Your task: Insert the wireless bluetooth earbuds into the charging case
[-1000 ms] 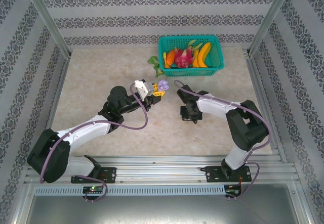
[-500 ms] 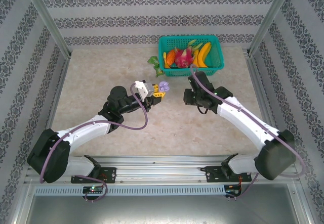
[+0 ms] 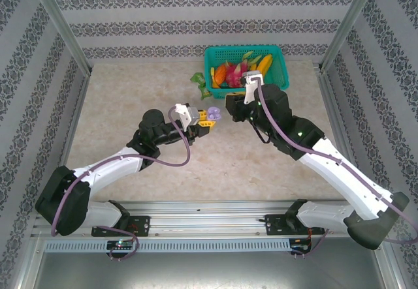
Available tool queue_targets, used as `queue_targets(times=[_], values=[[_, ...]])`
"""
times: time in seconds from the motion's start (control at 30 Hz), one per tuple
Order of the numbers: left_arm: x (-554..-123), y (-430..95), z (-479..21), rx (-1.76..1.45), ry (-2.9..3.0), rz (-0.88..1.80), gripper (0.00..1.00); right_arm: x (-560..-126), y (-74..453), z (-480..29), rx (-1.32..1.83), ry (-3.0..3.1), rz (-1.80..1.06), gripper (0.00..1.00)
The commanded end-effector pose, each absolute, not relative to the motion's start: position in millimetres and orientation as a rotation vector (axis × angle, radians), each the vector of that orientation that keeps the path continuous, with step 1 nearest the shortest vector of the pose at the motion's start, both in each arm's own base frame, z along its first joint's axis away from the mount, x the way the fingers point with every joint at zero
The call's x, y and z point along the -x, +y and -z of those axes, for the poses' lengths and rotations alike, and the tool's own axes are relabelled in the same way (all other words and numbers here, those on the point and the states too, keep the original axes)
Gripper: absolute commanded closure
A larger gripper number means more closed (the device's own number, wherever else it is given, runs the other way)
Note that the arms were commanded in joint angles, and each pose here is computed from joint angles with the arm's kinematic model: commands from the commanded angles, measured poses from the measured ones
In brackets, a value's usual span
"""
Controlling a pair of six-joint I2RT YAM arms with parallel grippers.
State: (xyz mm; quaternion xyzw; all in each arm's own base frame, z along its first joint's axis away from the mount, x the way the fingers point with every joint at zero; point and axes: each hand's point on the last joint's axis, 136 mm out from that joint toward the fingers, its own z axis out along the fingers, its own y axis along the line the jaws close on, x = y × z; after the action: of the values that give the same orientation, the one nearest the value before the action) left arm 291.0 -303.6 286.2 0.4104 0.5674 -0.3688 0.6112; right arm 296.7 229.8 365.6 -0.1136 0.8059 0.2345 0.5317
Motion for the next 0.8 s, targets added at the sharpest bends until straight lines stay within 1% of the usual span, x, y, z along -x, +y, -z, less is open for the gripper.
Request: queue_targets(times=[0.0, 0.33, 0.77], values=[[-286, -312, -317, -0.938, 1.210, 0.900, 1.00, -294, 233, -381, 0.313, 1.797, -0.560, 0.78], [-294, -314, -335, -0.886, 1.178, 0.913, 1.00, -285, 236, -376, 0.317, 1.742, -0.636, 0.78], [-298, -314, -343, -0.857, 1.168, 0.921, 1.00, -281, 255, -373, 0.350, 1.733, -0.767, 0.78]])
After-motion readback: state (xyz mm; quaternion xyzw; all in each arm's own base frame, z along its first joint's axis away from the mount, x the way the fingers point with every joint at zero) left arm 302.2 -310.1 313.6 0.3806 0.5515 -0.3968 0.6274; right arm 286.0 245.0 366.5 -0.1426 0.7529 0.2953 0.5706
